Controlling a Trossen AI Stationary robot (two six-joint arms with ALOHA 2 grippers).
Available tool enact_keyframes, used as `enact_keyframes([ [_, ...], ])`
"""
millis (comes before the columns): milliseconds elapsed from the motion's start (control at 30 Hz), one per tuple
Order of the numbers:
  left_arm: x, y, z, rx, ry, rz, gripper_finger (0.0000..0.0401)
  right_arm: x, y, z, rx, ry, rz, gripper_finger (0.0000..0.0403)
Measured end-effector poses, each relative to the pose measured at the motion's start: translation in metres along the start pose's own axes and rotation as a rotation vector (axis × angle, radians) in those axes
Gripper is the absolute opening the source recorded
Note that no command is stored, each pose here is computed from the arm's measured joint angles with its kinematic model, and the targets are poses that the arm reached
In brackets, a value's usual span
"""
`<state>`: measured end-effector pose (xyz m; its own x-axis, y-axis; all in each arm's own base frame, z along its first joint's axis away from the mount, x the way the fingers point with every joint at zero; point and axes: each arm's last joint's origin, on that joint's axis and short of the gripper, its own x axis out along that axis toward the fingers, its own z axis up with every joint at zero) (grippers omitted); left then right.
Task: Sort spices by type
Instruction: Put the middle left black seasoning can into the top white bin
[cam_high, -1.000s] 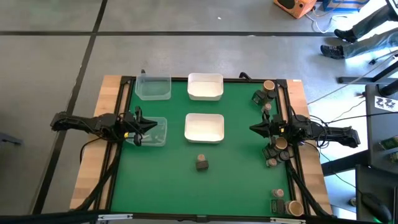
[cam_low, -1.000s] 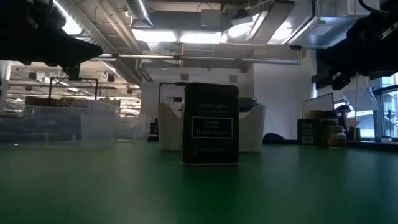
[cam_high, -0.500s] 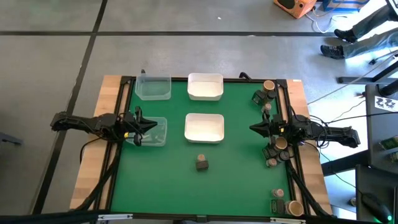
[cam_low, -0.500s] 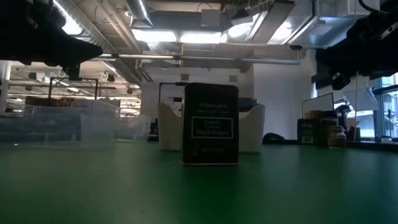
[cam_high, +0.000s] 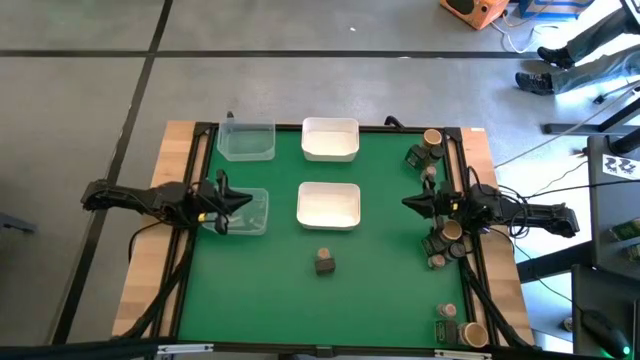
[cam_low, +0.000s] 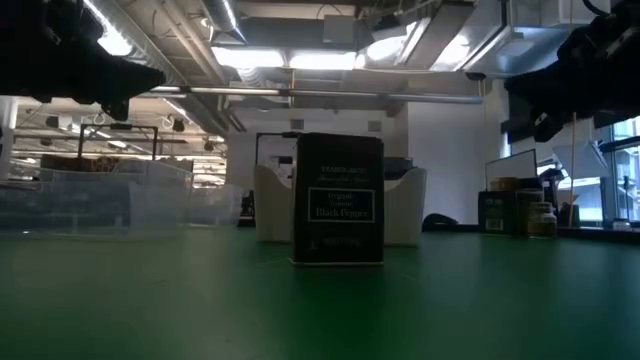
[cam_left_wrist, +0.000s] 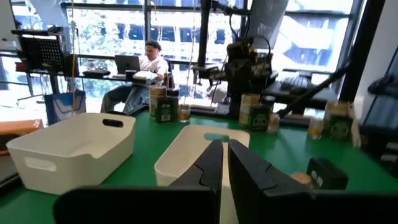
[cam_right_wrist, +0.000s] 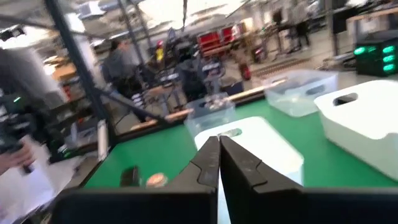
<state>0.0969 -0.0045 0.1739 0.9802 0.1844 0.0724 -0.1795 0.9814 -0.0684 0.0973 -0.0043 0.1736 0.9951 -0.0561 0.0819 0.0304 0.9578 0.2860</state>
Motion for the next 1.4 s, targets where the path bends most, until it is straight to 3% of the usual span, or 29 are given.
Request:
enact_keyframes([
  [200,0.0,0.0,0.009,-0.123,-0.092,-0.008,0.0015,0.0,0.002,0.008,0.042,-0.076,0.031,0.0014],
  [433,-0.001,0.0,0.013,-0.065,-0.135,-0.007,0.0015,0.009,0.005,0.012,0.072,-0.095,0.071,0.0014],
  [567,-0.001,0.0,0.013,-0.067,-0.135,-0.007,0.0015,0.021,0.007,0.017,0.062,-0.001,0.059,0.0014],
  [900,-0.001,0.0,0.013,-0.071,-0.132,-0.008,0.0015,0.08,0.032,0.045,-0.086,0.199,0.178,0.0014],
  [1233,-0.001,0.0,0.013,-0.071,-0.13,-0.008,0.0015,0.145,0.081,0.035,-0.191,0.384,0.308,0.0014],
  [1400,-0.001,0.0,0.013,-0.07,-0.126,-0.009,0.0015,0.17,0.092,0.021,-0.194,0.452,0.319,0.0014],
])
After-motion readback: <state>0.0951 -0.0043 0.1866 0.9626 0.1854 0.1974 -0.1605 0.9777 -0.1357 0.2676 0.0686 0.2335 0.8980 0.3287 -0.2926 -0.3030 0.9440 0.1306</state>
